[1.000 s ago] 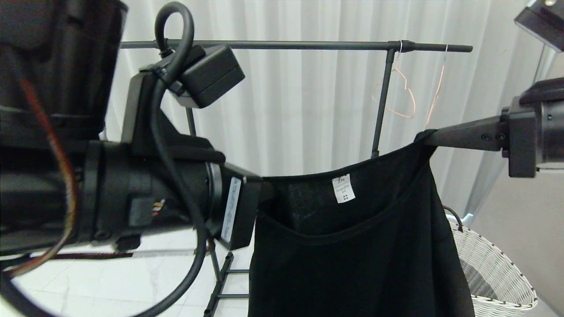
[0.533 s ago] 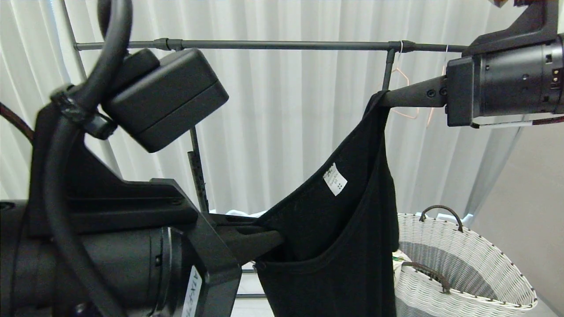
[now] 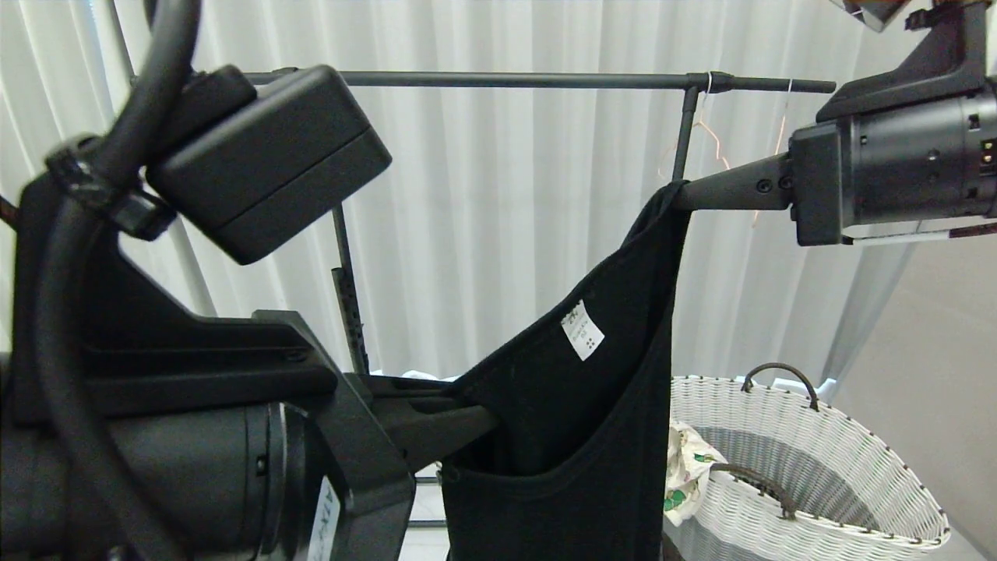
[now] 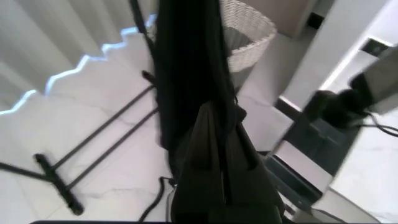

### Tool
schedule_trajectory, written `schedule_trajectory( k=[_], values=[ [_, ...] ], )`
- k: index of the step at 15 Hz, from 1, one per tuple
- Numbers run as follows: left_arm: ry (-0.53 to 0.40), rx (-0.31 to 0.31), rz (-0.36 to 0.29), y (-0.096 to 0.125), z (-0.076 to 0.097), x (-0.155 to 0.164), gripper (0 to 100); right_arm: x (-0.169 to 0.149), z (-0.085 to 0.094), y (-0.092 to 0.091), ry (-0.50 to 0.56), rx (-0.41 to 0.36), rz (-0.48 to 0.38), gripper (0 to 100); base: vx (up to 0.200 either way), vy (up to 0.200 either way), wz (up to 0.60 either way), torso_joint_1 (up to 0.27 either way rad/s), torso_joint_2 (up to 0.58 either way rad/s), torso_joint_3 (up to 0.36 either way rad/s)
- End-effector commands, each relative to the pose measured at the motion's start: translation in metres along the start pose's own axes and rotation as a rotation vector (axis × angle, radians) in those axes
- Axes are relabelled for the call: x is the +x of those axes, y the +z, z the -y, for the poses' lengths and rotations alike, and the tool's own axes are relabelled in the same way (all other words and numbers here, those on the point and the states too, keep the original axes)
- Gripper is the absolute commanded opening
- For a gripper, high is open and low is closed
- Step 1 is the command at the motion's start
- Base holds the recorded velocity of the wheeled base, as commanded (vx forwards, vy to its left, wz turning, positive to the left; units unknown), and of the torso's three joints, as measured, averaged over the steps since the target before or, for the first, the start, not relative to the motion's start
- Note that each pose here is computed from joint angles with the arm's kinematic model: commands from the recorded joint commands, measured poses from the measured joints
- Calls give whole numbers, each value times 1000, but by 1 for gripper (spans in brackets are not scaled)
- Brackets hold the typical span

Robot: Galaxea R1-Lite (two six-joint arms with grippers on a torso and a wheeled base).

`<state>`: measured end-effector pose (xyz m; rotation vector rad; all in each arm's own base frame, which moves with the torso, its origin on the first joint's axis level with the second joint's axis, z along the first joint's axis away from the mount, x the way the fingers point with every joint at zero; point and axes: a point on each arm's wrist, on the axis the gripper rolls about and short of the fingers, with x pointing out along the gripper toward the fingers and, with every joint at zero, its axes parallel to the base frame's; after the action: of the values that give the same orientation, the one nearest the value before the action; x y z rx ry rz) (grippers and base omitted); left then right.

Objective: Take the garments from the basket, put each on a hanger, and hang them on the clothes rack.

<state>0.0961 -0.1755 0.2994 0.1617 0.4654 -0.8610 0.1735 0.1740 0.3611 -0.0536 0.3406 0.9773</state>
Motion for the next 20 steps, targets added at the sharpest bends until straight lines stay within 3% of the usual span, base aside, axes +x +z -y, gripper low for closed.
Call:
schedule_trajectory(
  k=[1, 4, 8, 20],
  values=[
    [65, 10, -3, 2, -7, 5, 0, -27, -6, -2, 0, -4, 13, 0, 0, 0, 0, 0, 0, 0],
    [209, 25, 22, 16, -21, 14, 0, -70, -16, -8, 2, 0, -16, 0, 0, 0, 0, 0, 0, 0],
    [194, 21, 96, 41, -16, 13, 0, -108, -34, -22, 63, -10, -77, 0, 0, 0, 0, 0, 0, 0],
    [184, 41, 123, 47, -13, 8, 0, -105, -33, -26, 56, -9, -90, 0, 0, 0, 0, 0, 0, 0]
  ],
)
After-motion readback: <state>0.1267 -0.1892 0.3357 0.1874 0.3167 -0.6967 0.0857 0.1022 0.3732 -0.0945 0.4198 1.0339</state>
